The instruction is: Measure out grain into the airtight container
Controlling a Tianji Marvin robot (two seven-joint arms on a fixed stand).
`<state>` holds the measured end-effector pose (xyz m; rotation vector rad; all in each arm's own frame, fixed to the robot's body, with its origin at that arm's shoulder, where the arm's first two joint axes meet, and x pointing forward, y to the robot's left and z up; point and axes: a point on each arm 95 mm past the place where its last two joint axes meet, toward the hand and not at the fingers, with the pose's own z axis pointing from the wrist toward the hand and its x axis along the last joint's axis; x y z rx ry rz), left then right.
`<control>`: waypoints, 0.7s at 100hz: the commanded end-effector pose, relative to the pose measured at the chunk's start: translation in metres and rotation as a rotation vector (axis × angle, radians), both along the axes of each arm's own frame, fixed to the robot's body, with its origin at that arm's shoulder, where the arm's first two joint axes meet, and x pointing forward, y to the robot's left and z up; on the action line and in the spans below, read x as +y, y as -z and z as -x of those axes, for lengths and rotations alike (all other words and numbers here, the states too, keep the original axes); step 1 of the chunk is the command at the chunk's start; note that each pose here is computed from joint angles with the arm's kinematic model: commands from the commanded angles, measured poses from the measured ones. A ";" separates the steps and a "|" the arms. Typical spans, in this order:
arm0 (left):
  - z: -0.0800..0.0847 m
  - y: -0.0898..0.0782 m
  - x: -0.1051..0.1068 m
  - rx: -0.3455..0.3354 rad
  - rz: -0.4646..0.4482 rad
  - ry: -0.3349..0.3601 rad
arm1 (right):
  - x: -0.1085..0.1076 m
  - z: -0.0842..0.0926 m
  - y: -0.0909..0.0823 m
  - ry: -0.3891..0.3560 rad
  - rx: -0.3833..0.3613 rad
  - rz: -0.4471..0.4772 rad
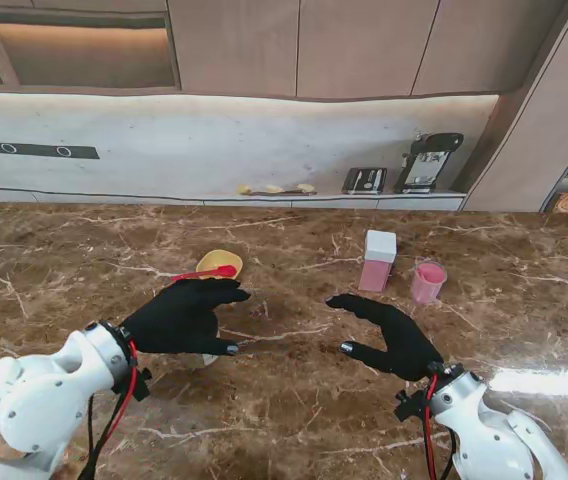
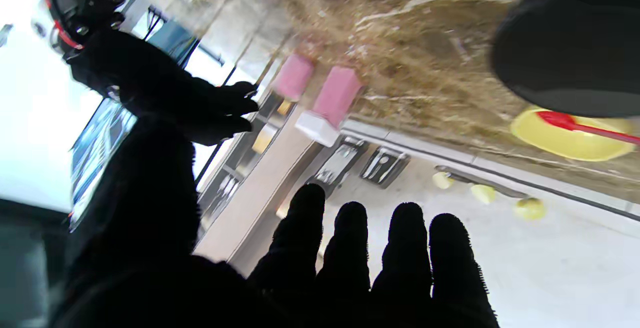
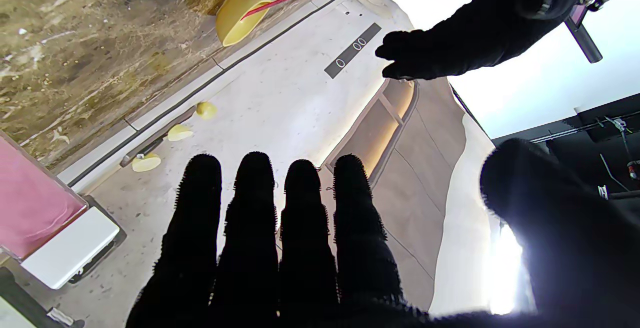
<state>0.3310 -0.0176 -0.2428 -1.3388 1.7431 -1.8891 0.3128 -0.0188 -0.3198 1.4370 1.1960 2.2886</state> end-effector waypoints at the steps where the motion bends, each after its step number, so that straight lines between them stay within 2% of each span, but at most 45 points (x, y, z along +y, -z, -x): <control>1: -0.011 -0.013 0.013 -0.045 -0.043 -0.027 | -0.001 0.004 0.009 -0.002 0.035 0.008; 13: -0.020 -0.021 0.028 -0.008 -0.193 -0.019 | -0.004 0.004 0.012 -0.001 0.039 0.013; 26: -0.029 -0.018 0.038 0.045 -0.330 -0.005 | -0.005 0.004 0.014 0.008 0.043 0.009; 35: -0.033 -0.008 0.043 0.073 -0.405 -0.001 | -0.006 0.002 0.015 0.009 0.046 0.009; 51: -0.040 0.018 0.047 0.140 -0.477 -0.023 | -0.007 0.002 0.015 0.007 0.048 0.006; 70: -0.048 0.045 0.047 0.213 -0.513 -0.031 | -0.008 0.002 0.015 0.015 0.049 0.010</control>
